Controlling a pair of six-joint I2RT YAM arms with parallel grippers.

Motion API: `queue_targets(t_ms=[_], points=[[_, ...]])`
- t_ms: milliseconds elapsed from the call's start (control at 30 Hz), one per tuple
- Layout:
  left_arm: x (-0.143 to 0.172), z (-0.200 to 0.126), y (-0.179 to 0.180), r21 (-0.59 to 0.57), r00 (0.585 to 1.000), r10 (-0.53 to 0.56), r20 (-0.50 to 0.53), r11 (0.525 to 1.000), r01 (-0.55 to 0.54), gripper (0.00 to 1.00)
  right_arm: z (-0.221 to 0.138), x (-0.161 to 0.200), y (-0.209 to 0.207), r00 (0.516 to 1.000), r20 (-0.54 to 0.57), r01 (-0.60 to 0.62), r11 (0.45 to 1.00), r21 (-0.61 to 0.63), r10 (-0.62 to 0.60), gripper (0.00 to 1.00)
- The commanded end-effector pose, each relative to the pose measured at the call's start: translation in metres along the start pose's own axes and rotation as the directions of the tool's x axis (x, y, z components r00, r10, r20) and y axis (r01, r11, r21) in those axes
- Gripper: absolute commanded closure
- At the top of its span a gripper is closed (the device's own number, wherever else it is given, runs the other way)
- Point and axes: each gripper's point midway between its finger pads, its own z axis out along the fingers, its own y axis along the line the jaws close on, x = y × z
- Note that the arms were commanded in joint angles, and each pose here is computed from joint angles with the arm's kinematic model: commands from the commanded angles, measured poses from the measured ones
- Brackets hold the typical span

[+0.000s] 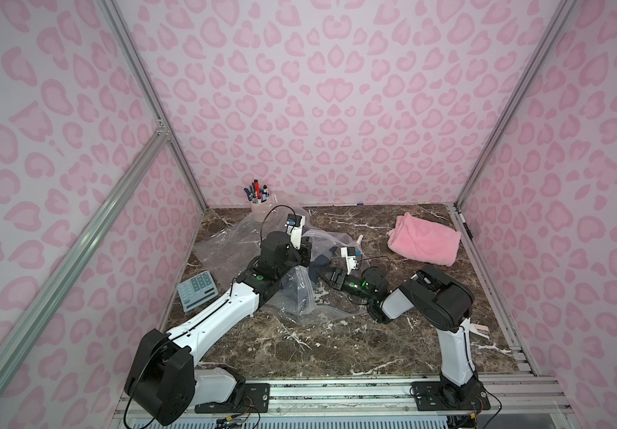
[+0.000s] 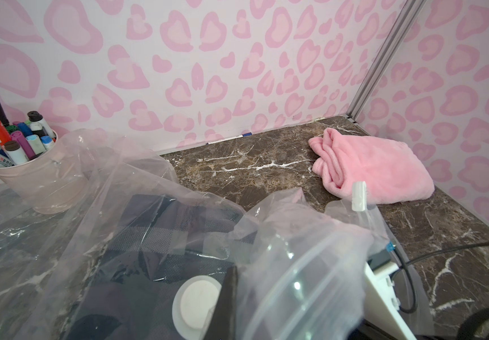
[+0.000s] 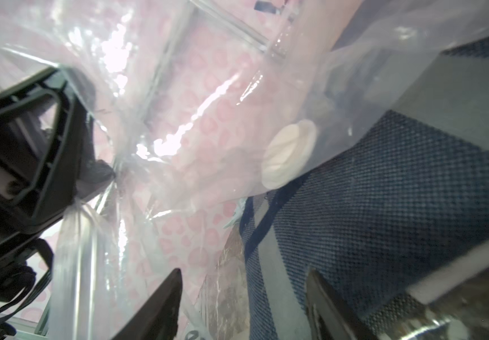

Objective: Take the blanket out of the vacuum bag
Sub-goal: Take out the blanket from the vacuum bag.

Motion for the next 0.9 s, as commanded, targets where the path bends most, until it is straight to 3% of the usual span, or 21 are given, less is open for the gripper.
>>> queue_targets(t_ms=[0, 133, 233, 400, 667, 867], points=[[-0.001, 0.002, 0.001, -0.001, 1.0, -0.003, 0.006, 1.0, 0.003, 0.96, 0.004, -0.007, 0.019, 1.0, 0.015, 0.028, 0.996, -0.079, -0.027, 0.35], [0.001, 0.003, 0.002, -0.01, 1.0, 0.001, 0.0, 1.0, -0.001, 0.96, 0.003, 0.0, -0.011, 0.999, -0.029, 0.021, 0.991, 0.131, -0.018, 0.39], [0.003, 0.004, 0.003, -0.013, 1.0, 0.003, -0.004, 1.0, -0.003, 0.96, -0.001, 0.006, -0.038, 0.993, -0.111, 0.082, 0.924, 0.374, -0.043, 0.39], [0.007, 0.008, 0.003, -0.01, 1.0, -0.005, -0.011, 1.0, 0.005, 0.96, 0.001, 0.009, -0.058, 0.986, -0.166, 0.111, 0.847, 0.519, -0.028, 0.37], [0.005, 0.008, 0.005, -0.027, 1.0, 0.016, -0.022, 0.999, -0.017, 0.96, -0.004, 0.028, -0.083, 0.987, -0.146, 0.026, 0.841, 0.541, 0.063, 0.36], [0.011, 0.014, 0.007, -0.038, 0.999, 0.012, -0.048, 0.999, -0.014, 0.96, 0.004, 0.021, -0.073, 0.992, -0.114, -0.008, 0.911, 0.413, 0.061, 0.34]])
